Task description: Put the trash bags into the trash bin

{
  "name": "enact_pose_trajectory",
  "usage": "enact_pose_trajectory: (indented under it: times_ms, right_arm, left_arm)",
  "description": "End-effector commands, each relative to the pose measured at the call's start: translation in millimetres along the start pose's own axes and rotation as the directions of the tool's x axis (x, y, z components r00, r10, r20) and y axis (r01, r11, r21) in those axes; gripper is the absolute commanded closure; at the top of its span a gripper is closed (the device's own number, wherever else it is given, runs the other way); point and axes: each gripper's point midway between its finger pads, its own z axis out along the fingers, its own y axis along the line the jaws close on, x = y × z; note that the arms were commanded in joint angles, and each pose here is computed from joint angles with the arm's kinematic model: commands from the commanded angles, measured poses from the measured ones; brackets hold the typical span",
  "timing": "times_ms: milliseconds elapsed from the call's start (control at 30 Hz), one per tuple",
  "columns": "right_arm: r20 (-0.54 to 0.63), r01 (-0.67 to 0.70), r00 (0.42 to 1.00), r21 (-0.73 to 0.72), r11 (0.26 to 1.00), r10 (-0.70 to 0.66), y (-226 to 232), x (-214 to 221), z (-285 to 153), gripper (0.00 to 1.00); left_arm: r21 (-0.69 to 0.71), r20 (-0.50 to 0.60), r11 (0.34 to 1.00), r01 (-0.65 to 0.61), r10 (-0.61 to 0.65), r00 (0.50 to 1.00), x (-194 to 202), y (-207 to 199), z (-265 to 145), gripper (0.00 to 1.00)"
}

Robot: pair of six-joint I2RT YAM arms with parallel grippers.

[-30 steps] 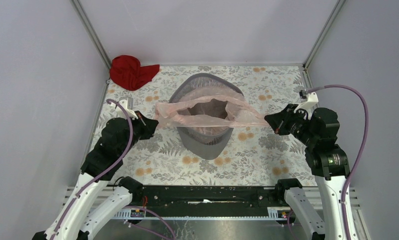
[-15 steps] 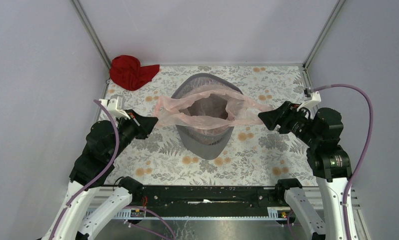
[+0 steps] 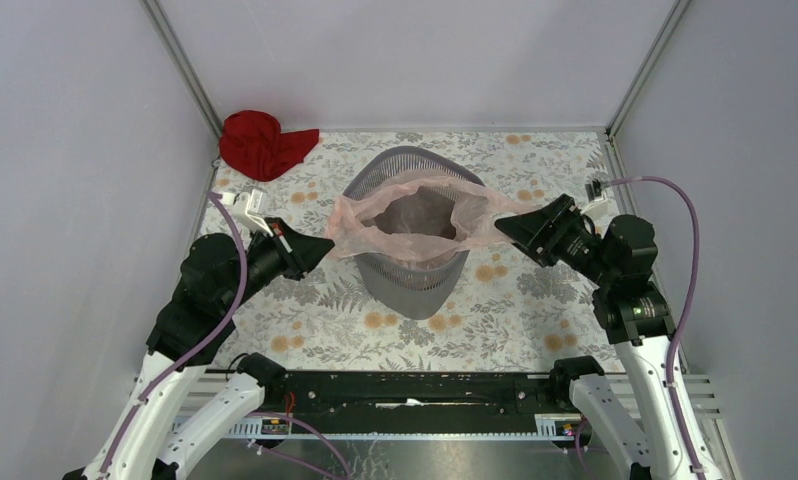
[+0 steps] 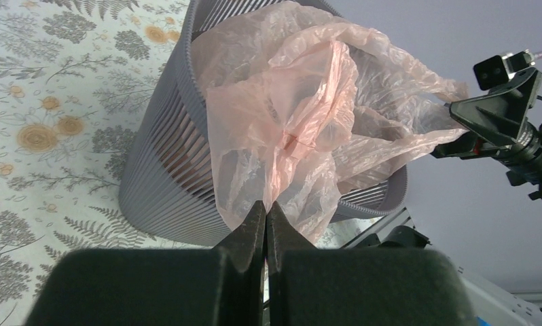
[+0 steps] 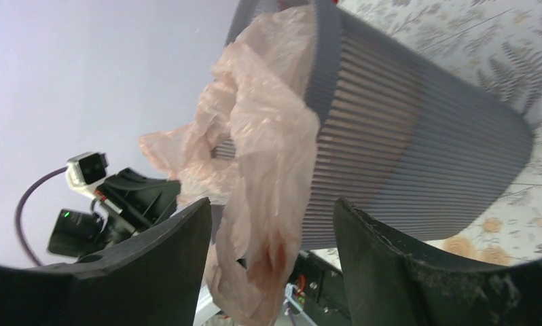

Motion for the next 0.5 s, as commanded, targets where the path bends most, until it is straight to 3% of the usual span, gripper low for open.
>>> enact_pose_trajectory:
  times_ms: [0,133,233,300,400,467]
  right_arm:
    - [-0.017,-0.033,0.999,-0.118,0.992,0.031,30,6,4,0.28]
    - [-0.107,-0.033,0.994,-0.099,0.995,0.022,29,26,19,0.26]
    - [-0.116,0.005,0.993,-0.084,0.996,-0.015,28,32,23,0.32]
    - [-0.086,0.036,0.995,-0.064,0.997,-0.042,24,28,22,0.45]
    - [-0.055,0.093,0.994,-0.02,0.995,-0.094,11,24,23,0.83]
    - [-0.046,0.134,0.99,0.017,0.991,-0.134,2,22,22,0.94]
  left_arm:
    - [0.073,0.034,0.997,0.011,-0.013,0.999,-7,-13,2,1.0]
    - [0.033,0.049,0.999,0.035,-0.037,0.998,-8,-6,3,1.0]
    - [0.014,0.032,0.999,0.048,-0.049,0.998,-5,-2,7,0.91]
    - [-0.009,0.014,0.999,0.052,-0.052,0.999,-1,3,10,0.91]
    - [-0.027,0.009,0.998,0.05,-0.049,0.999,-1,6,9,0.91]
    - [-0.042,0.019,0.998,0.037,-0.037,0.999,-4,7,6,0.9]
